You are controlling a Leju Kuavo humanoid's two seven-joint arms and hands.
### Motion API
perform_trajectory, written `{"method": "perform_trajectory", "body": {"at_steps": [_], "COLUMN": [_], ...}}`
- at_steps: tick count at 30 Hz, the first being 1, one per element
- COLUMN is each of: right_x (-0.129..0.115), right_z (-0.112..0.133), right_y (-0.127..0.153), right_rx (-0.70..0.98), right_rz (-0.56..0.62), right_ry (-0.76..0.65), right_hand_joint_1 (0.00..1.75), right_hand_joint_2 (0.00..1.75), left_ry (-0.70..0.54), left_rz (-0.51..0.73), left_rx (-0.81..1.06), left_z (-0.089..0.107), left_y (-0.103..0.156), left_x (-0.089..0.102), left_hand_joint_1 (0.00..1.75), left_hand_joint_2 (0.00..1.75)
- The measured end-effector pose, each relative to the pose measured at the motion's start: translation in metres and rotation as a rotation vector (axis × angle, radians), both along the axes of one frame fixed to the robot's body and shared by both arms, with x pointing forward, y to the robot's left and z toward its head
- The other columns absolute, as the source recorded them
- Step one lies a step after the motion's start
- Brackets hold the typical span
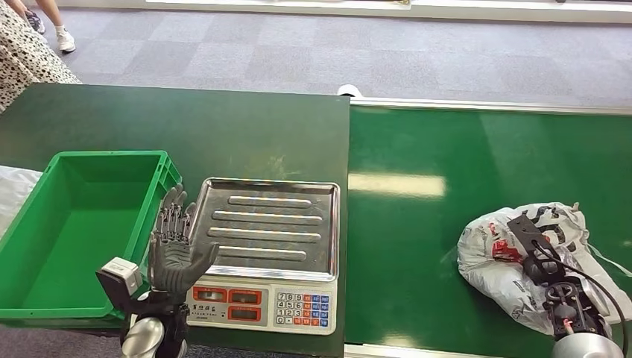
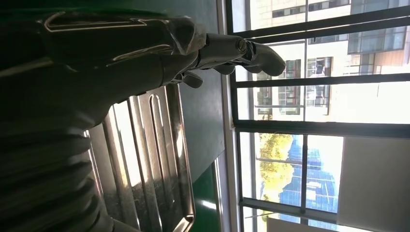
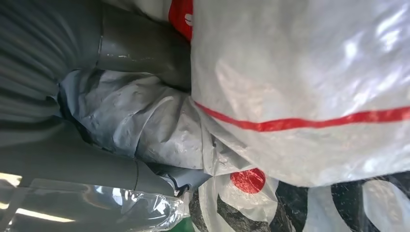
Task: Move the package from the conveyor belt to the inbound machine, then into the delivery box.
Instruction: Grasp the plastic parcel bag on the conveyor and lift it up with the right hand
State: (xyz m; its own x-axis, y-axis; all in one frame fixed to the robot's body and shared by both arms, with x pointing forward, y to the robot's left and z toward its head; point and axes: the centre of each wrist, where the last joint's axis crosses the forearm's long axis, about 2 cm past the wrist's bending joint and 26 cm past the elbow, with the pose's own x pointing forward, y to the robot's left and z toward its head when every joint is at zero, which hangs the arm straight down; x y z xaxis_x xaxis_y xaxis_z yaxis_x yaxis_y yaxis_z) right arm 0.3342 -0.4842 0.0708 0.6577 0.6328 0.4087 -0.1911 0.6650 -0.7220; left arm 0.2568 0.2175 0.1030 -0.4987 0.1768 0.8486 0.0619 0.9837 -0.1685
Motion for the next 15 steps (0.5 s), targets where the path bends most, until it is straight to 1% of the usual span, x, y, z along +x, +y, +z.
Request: {"method": "perform_trajectory", "body": {"at_steps": [3, 9, 11, 15], "right_x": [0.006, 0.018, 0.019, 0.020], "right_z": [0.004, 0.020, 0.024, 0.028], "right_y": [0.008, 0.025, 0.030, 0.038], "right_rx": [0.005, -0.028, -0.036, -0.042], "right_rz": [0.020, 0.059, 0.073, 0.093], "right_ry": [-0.093, -0.342, -0.382, -0.418], "right_hand_joint_1": [1.75, 1.75, 1.75, 1.75], "right_hand_joint_2": [1.75, 1.75, 1.75, 1.75], "left_ry": [-0.006, -0.020, -0.022, -0.023], "left_rz": [0.010, 0.030, 0.036, 0.042], "left_rx": [-0.001, 0.004, 0.004, 0.003], "left_z": [0.001, 0.000, 0.000, 0.000], "left_y": [0.002, 0.006, 0.006, 0.007], "left_x": [-0.004, -0.015, -0.017, -0.019], "left_hand_joint_1": [0.00, 0.00, 0.00, 0.00], "left_hand_joint_2": [1.75, 1.75, 1.75, 1.75]}}
